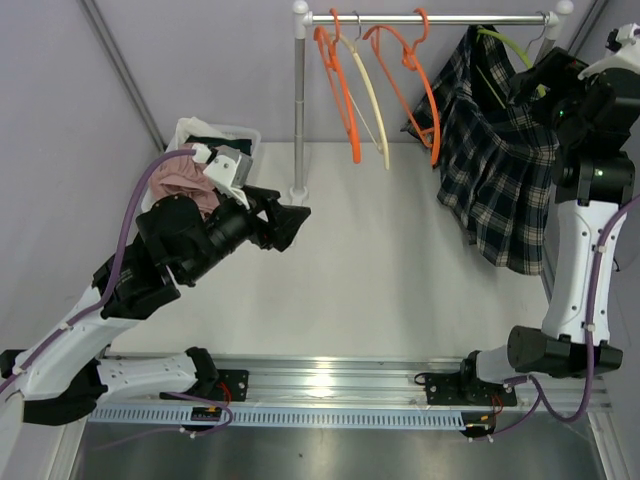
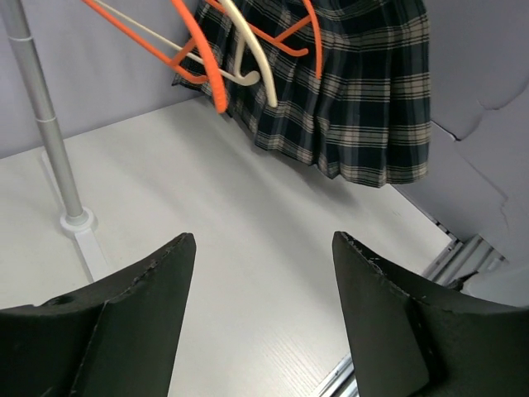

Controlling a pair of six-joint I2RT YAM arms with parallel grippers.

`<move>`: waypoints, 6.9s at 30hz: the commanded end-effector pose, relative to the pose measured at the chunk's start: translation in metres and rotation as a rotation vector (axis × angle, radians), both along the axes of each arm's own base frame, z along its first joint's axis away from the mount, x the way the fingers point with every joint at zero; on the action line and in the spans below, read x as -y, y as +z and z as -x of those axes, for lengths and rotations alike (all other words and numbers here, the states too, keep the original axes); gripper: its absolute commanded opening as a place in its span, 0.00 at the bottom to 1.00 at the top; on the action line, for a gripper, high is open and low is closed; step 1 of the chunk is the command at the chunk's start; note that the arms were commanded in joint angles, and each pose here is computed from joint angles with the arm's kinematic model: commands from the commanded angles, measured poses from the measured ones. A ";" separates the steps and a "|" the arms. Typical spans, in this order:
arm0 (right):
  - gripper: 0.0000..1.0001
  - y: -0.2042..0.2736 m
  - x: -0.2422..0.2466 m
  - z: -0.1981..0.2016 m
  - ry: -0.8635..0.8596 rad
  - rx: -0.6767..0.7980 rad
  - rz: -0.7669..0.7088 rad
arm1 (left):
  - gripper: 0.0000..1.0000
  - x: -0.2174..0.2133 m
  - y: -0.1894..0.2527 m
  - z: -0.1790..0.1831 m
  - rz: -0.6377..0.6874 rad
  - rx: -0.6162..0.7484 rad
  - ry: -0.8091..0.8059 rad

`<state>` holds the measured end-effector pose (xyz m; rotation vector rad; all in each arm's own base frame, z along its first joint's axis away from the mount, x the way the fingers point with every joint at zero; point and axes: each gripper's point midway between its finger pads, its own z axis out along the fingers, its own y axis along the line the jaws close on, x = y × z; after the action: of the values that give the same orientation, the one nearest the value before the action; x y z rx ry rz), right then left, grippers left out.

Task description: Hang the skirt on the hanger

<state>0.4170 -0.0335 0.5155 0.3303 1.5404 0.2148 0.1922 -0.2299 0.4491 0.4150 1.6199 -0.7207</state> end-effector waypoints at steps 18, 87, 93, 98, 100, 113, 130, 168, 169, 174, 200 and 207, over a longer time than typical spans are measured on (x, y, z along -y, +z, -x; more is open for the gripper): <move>0.95 -0.135 -0.103 0.163 0.384 -0.253 -0.220 | 0.79 -0.178 -0.106 -0.161 0.032 -0.324 0.856; 0.87 -0.202 -0.240 0.191 0.722 -0.359 -0.065 | 0.00 -0.067 -0.083 -0.119 0.196 -0.275 0.633; 0.87 -0.216 -0.254 0.202 0.751 -0.382 -0.054 | 0.00 0.014 -0.144 -0.078 0.099 -0.383 0.499; 0.87 -0.246 -0.277 0.221 0.798 -0.425 -0.027 | 0.00 0.062 -0.186 -0.066 0.077 -0.473 0.419; 0.86 -0.253 -0.283 0.221 0.786 -0.422 -0.031 | 0.00 0.077 -0.195 -0.061 0.065 -0.492 0.386; 0.61 -0.323 -0.301 0.218 0.720 -0.505 0.051 | 0.00 0.104 -0.225 -0.053 0.057 -0.558 0.305; 0.00 -0.342 -0.301 0.203 0.604 -0.494 0.113 | 0.09 0.094 -0.240 -0.040 0.030 -0.557 0.268; 0.00 -0.262 -0.265 0.213 0.590 -0.491 0.250 | 0.63 0.097 -0.358 0.025 -0.277 -0.457 0.265; 0.00 -0.260 -0.263 0.214 0.589 -0.488 0.244 | 0.63 0.097 -0.359 0.024 -0.286 -0.452 0.275; 0.00 -0.253 -0.256 0.219 0.596 -0.483 0.226 | 0.62 0.097 -0.358 0.017 -0.298 -0.429 0.322; 0.00 -0.221 -0.231 0.228 0.592 -0.435 0.249 | 0.00 0.057 -0.267 0.014 -0.221 -0.366 0.280; 0.00 -0.198 -0.235 0.228 0.629 -0.403 0.288 | 0.00 0.036 -0.217 0.021 -0.107 -0.345 0.246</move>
<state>0.1859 0.1997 0.2857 -0.3559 2.0889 0.4079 0.1708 -0.2737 0.1939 0.1865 2.0533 -0.4825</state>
